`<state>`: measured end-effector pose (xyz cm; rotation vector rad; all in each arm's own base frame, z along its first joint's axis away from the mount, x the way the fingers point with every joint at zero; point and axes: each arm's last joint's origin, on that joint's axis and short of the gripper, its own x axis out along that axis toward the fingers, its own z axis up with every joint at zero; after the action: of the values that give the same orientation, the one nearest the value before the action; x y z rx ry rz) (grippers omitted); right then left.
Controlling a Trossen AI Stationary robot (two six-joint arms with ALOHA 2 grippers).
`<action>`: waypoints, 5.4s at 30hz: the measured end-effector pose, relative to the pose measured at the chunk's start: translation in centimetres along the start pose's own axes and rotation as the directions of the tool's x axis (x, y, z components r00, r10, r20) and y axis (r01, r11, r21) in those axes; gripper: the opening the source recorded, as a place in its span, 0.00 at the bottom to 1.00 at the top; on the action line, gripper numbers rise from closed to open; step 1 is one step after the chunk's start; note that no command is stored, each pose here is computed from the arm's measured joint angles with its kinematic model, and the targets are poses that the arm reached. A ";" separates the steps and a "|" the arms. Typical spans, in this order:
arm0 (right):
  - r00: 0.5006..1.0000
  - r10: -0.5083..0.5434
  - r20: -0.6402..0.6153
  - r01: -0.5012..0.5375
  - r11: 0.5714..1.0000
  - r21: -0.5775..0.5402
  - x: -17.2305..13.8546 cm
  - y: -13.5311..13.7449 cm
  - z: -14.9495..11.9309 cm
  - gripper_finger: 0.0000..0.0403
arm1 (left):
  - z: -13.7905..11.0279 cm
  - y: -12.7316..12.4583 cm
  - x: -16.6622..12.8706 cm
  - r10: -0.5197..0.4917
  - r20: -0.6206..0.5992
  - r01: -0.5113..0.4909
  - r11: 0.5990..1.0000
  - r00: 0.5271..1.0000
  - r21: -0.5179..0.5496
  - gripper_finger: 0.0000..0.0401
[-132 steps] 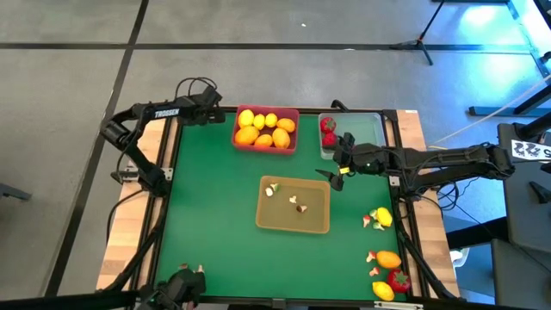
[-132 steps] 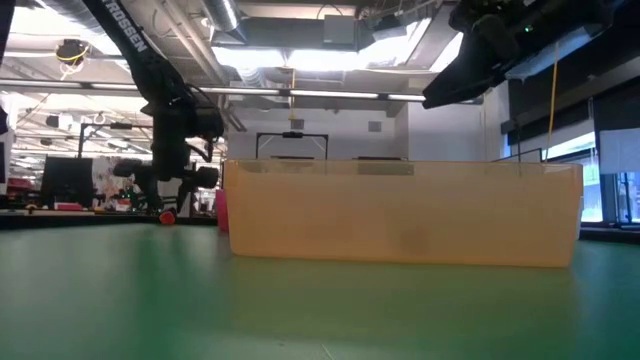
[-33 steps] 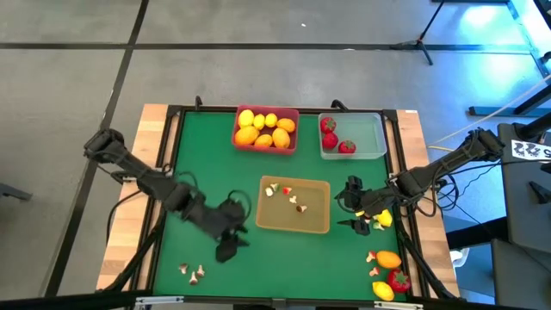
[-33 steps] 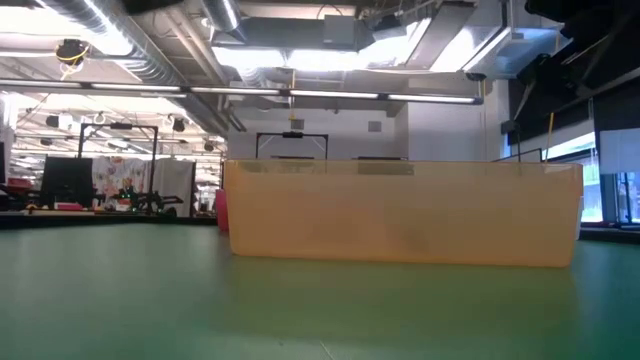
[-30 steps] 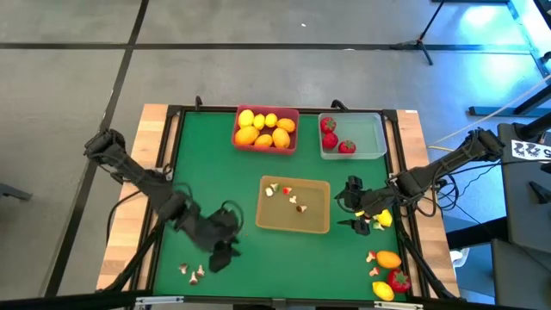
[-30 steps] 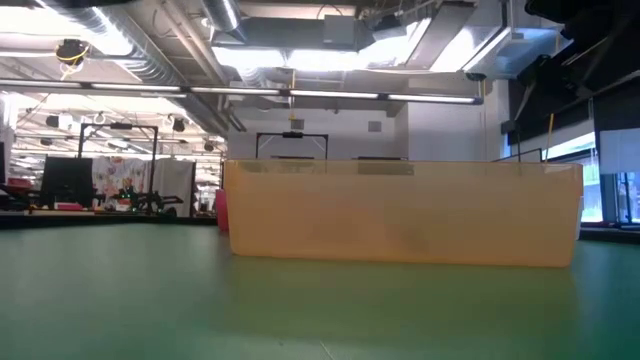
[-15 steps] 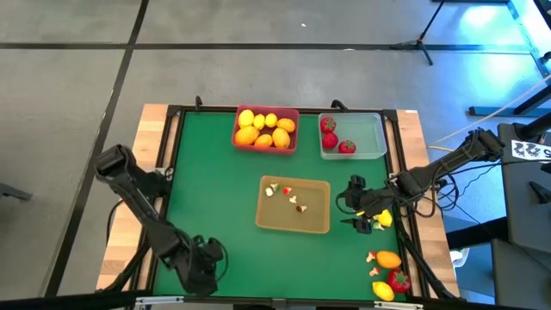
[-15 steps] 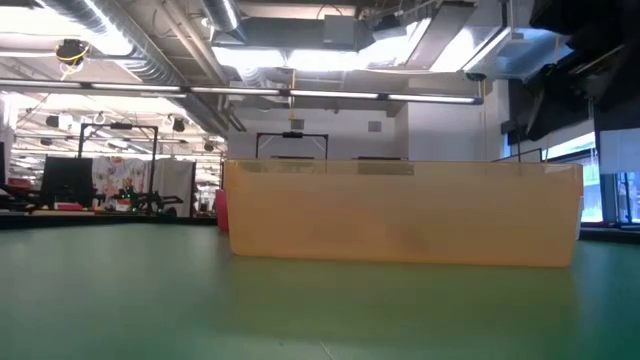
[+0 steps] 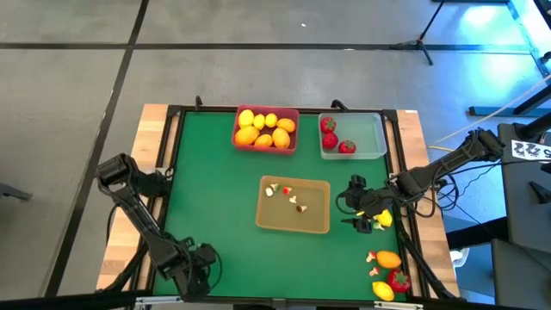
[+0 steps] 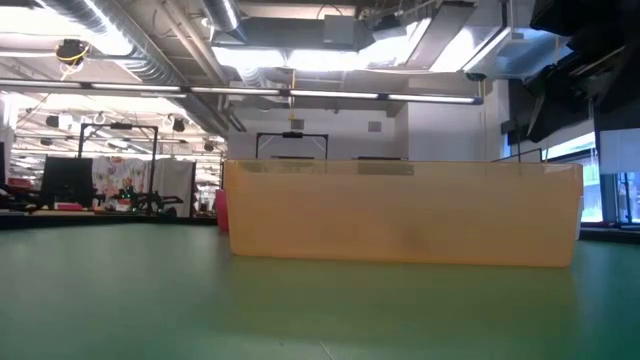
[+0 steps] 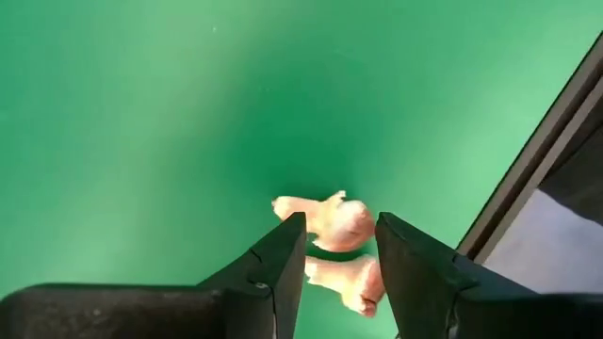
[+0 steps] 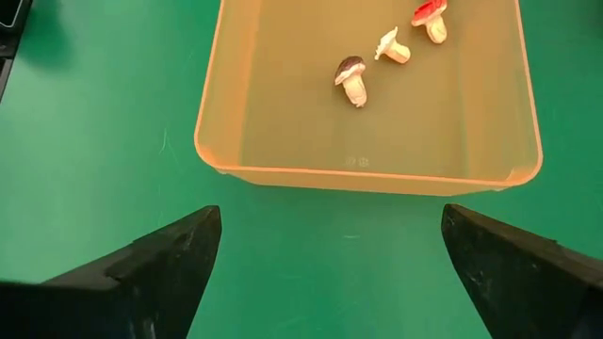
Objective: Sort produce into baskets
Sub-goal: Put the brown mushroom into the orange bin
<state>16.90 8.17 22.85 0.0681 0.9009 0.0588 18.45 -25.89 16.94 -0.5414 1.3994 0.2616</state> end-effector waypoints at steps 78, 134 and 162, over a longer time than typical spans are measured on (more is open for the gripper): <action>0.987 -0.136 0.087 0.123 0.983 0.136 0.0 -0.3 0.4 0.99 | 22.2 5.0 -4.6 0.027 0.796 -0.144 0.987 0.605 0.076 0.11; 0.989 -0.123 0.080 0.114 0.988 0.106 0.0 -0.3 0.4 0.99 | -1.3 2.0 -1.0 0.180 -0.193 -0.252 0.850 0.964 -0.462 0.57; 0.989 -0.123 0.081 0.114 0.987 0.113 0.0 -0.3 0.4 0.99 | -0.8 1.2 1.8 0.209 -0.202 -0.225 0.972 0.957 -0.062 0.07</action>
<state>17.19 7.87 23.07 0.1168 0.8186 -0.1031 17.54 -25.55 14.87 -0.4918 1.6464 0.4562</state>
